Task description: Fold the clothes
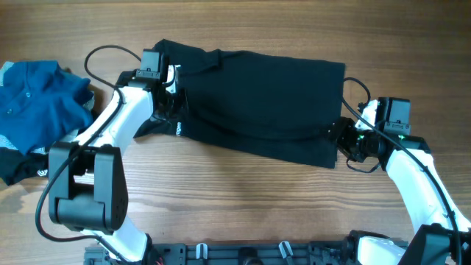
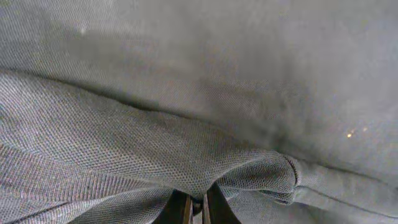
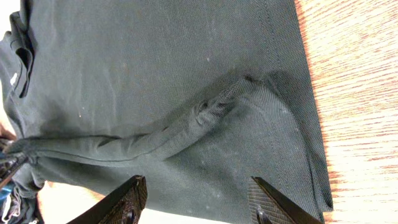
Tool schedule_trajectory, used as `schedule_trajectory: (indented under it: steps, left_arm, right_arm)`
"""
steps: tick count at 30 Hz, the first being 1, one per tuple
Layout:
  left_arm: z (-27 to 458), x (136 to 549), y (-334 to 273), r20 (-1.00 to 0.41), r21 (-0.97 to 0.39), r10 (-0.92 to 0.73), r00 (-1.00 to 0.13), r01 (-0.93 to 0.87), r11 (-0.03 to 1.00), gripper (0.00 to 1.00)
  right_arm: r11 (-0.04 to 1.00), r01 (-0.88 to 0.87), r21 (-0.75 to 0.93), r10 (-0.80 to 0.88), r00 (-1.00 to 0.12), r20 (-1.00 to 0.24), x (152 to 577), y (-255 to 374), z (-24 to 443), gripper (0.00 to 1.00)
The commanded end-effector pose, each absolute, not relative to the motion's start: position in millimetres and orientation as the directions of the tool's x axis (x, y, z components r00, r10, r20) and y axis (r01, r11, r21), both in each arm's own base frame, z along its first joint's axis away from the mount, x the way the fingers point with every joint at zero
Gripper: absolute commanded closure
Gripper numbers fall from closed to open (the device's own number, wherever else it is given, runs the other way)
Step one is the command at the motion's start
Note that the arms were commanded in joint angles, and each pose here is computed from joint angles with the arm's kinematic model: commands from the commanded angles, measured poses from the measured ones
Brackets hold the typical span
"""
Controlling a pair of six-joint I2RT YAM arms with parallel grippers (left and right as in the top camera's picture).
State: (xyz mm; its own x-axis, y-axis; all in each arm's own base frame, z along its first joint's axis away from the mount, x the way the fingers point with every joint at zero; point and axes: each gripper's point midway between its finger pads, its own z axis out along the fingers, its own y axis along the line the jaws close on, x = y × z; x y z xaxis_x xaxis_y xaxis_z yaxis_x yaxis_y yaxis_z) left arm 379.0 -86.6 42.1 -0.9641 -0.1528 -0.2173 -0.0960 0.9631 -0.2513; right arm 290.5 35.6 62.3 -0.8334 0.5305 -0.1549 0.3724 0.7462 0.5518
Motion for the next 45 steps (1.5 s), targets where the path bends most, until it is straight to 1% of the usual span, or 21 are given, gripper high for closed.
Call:
schedule_trajectory:
  steps: [1, 6, 8, 11, 13, 16, 17, 18, 19, 21, 22, 26, 28, 30, 32, 34, 36, 37, 40, 42, 45]
  left_arm:
    - [44, 382, -91, -0.212, -0.269, -0.160, -0.964, -0.100, 0.958, 0.91]
    - [44, 380, -91, -0.203, -0.267, -0.159, -0.966, -0.102, 0.958, 0.78]
    - [43, 380, -91, -0.201, -0.266, -0.159, -0.967, -0.102, 0.959, 0.96]
    - [48, 395, -94, -0.262, -0.284, -0.162, -0.951, -0.085, 0.955, 0.96]
    - [46, 383, -98, -0.208, -0.308, -0.157, -0.965, -0.088, 0.947, 0.96]
    - [43, 360, -93, -0.122, -0.274, -0.152, -0.981, -0.114, 0.955, 0.96]
    - [40, 347, -87, -0.073, -0.238, -0.153, -0.985, -0.132, 0.962, 0.94]
    - [37, 333, -80, -0.024, -0.193, -0.155, -0.988, -0.148, 0.970, 0.84]
    - [36, 329, -77, -0.009, -0.176, -0.156, -0.988, -0.152, 0.973, 0.82]
    - [33, 336, -78, -0.043, -0.186, -0.155, -0.987, -0.145, 0.972, 0.94]
    - [28, 345, -80, -0.091, -0.201, -0.156, -0.984, -0.135, 0.970, 0.96]
    - [15, 366, -84, -0.199, -0.231, -0.157, -0.967, -0.109, 0.967, 0.96]
    - [26, 396, -92, -0.318, -0.281, -0.165, -0.934, -0.073, 0.957, 0.96]
    - [50, 427, -108, -0.415, -0.385, -0.202, -0.887, -0.030, 0.922, 0.96]
    - [68, 442, -114, -0.444, -0.420, -0.223, -0.868, -0.019, 0.907, 0.96]
    - [74, 435, -114, -0.406, -0.411, -0.211, -0.889, -0.028, 0.911, 0.95]
    - [65, 401, -102, -0.288, -0.334, -0.176, -0.941, -0.074, 0.940, 0.96]
    - [53, 375, -90, -0.189, -0.265, -0.173, -0.967, -0.119, 0.957, 0.96]
    - [23, 339, -82, -0.076, -0.215, -0.153, -0.985, -0.134, 0.967, 0.96]
    - [10, 337, -82, -0.096, -0.221, -0.154, -0.983, -0.130, 0.967, 0.96]
    - [3, 357, -88, -0.205, -0.255, -0.151, -0.967, -0.097, 0.962, 0.96]
  right_arm:
    - [0.763, 0.349, 0.544, 0.519, -0.833, -0.193, 296, 32, 68, 0.42]
    - [0.769, 0.356, 0.531, 0.522, -0.829, -0.199, 296, 30, 67, 0.42]
    - [0.768, 0.357, 0.531, 0.523, -0.829, -0.199, 296, 29, 67, 0.42]
    - [0.769, 0.357, 0.531, 0.522, -0.829, -0.199, 296, 29, 67, 0.42]
    - [0.768, 0.360, 0.530, 0.523, -0.830, -0.194, 295, 30, 67, 0.42]
    - [0.768, 0.363, 0.528, 0.522, -0.832, -0.187, 293, 30, 66, 0.42]
    - [0.767, 0.368, 0.525, 0.523, -0.833, -0.179, 291, 30, 65, 0.42]
    - [0.767, 0.368, 0.526, 0.523, -0.833, -0.180, 291, 30, 65, 0.41]
    - [0.768, 0.366, 0.526, 0.522, -0.833, -0.182, 292, 30, 65, 0.41]
    - [0.768, 0.365, 0.526, 0.523, -0.832, -0.187, 293, 30, 65, 0.41]
    - [0.769, 0.366, 0.525, 0.523, -0.831, -0.187, 293, 29, 65, 0.41]
    - [0.768, 0.365, 0.526, 0.524, -0.830, -0.189, 293, 29, 66, 0.41]
    - [0.768, 0.362, 0.529, 0.525, -0.828, -0.196, 295, 29, 67, 0.41]
    - [0.760, 0.374, 0.532, 0.537, -0.822, -0.190, 296, 29, 67, 0.41]
    - [0.760, 0.374, 0.532, 0.537, -0.822, -0.190, 296, 29, 67, 0.41]
    - [0.767, 0.362, 0.530, 0.527, -0.827, -0.197, 296, 29, 67, 0.41]
    - [0.771, 0.357, 0.527, 0.521, -0.830, -0.201, 295, 29, 67, 0.41]
    - [0.771, 0.356, 0.527, 0.521, -0.830, -0.201, 296, 29, 67, 0.40]
    - [0.773, 0.358, 0.523, 0.522, -0.828, -0.204, 296, 28, 66, 0.39]
    - [0.778, 0.368, 0.510, 0.526, -0.825, -0.207, 296, 25, 65, 0.39]
    - [0.777, 0.369, 0.510, 0.527, -0.825, -0.206, 295, 25, 65, 0.39]
